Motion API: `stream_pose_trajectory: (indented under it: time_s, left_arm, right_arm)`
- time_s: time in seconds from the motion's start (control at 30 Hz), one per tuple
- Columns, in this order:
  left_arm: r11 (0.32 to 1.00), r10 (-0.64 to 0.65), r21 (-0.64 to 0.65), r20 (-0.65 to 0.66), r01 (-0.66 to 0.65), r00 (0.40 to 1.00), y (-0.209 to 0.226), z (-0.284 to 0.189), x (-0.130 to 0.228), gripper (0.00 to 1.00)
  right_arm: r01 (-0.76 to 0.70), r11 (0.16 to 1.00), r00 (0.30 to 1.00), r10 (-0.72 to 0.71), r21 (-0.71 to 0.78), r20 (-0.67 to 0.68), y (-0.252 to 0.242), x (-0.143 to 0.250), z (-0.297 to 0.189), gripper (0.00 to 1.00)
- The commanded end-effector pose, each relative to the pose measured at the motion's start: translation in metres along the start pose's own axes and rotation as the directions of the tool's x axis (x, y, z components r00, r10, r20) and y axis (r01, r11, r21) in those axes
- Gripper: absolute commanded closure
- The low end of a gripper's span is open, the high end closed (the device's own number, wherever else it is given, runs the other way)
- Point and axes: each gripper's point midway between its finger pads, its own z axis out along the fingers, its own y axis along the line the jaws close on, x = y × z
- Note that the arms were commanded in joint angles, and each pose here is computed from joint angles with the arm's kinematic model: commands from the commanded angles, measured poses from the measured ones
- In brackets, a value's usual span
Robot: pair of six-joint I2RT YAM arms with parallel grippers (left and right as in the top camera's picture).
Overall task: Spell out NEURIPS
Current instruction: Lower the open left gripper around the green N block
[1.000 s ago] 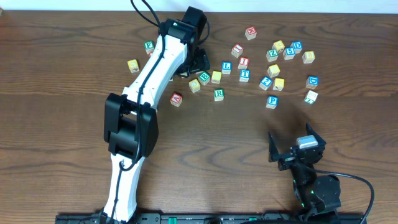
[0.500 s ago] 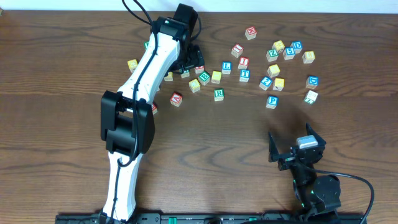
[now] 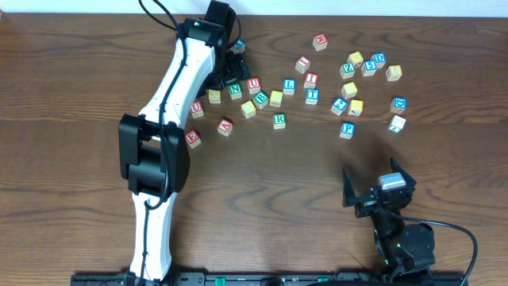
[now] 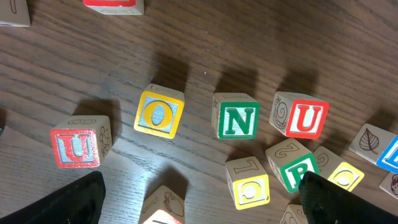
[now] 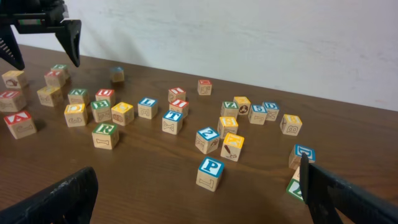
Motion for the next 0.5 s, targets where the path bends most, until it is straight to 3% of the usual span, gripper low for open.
stream_pose_trajectory:
  time_s: [0.0, 0.33, 0.47]
  left_arm:
    - [0.999, 0.035, 0.008, -0.009, -0.034, 0.999, -0.005, 0.004, 0.001, 0.02]
    - [0.998, 0.054, -0.033, -0.089, -0.057, 0.995, -0.004, 0.046, 0.018, 0.01]
    - [0.997, 0.072, -0.013, -0.065, -0.073, 0.995, -0.015, 0.049, 0.016, 0.02]
  right_arm:
    - [-0.002, 1.0, 1.0, 0.002, 0.0, -0.001, 0.0, 0.001, 0.0, 0.01]
    - [-0.002, 1.0, 1.0, 0.002, 0.0, -0.001, 0.0, 0.001, 0.0, 0.01]
    - [-0.002, 1.0, 1.0, 0.002, 0.0, -0.001, 0.0, 0.001, 0.0, 0.01]
